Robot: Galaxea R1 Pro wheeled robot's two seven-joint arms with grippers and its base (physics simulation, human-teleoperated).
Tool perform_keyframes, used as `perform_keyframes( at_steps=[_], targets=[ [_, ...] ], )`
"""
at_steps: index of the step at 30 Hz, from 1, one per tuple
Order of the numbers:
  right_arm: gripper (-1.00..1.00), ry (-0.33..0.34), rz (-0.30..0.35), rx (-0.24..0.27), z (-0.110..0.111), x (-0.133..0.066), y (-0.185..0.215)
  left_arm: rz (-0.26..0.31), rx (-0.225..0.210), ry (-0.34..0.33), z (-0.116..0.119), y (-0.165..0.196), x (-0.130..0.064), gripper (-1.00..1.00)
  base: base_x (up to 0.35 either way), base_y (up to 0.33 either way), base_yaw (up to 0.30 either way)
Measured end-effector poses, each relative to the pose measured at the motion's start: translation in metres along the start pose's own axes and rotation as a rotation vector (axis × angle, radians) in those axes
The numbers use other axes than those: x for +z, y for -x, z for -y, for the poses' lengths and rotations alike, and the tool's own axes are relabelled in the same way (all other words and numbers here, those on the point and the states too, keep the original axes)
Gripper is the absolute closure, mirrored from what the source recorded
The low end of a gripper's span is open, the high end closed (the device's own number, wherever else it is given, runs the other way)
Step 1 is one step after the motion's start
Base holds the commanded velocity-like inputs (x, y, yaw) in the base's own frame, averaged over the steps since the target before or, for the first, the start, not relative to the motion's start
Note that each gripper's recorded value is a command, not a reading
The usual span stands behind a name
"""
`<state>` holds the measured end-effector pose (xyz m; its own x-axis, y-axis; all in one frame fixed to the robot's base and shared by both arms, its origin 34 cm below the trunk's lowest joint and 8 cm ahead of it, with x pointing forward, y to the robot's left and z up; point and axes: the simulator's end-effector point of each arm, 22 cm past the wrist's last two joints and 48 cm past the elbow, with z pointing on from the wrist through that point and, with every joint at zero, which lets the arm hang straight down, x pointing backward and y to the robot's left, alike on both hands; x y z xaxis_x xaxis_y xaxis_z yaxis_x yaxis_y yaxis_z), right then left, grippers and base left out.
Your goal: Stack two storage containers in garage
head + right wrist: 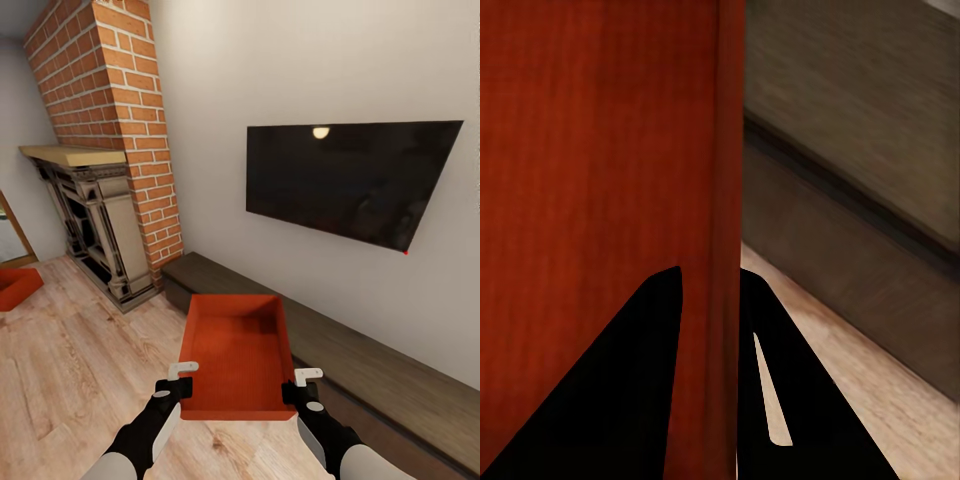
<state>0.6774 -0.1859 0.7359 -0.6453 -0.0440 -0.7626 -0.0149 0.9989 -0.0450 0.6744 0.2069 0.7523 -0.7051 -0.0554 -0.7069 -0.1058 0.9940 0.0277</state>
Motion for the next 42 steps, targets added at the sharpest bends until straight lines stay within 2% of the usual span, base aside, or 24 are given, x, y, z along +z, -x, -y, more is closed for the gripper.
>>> perform_keyframes(
  at_steps=[42],
  targets=[
    [1.0,-0.002,0.069,0.002,0.002,-0.015,0.037,0.068,-0.007,-0.004,0.0,0.034,-0.019,1.0,0.0,0.0,0.0]
  ],
)
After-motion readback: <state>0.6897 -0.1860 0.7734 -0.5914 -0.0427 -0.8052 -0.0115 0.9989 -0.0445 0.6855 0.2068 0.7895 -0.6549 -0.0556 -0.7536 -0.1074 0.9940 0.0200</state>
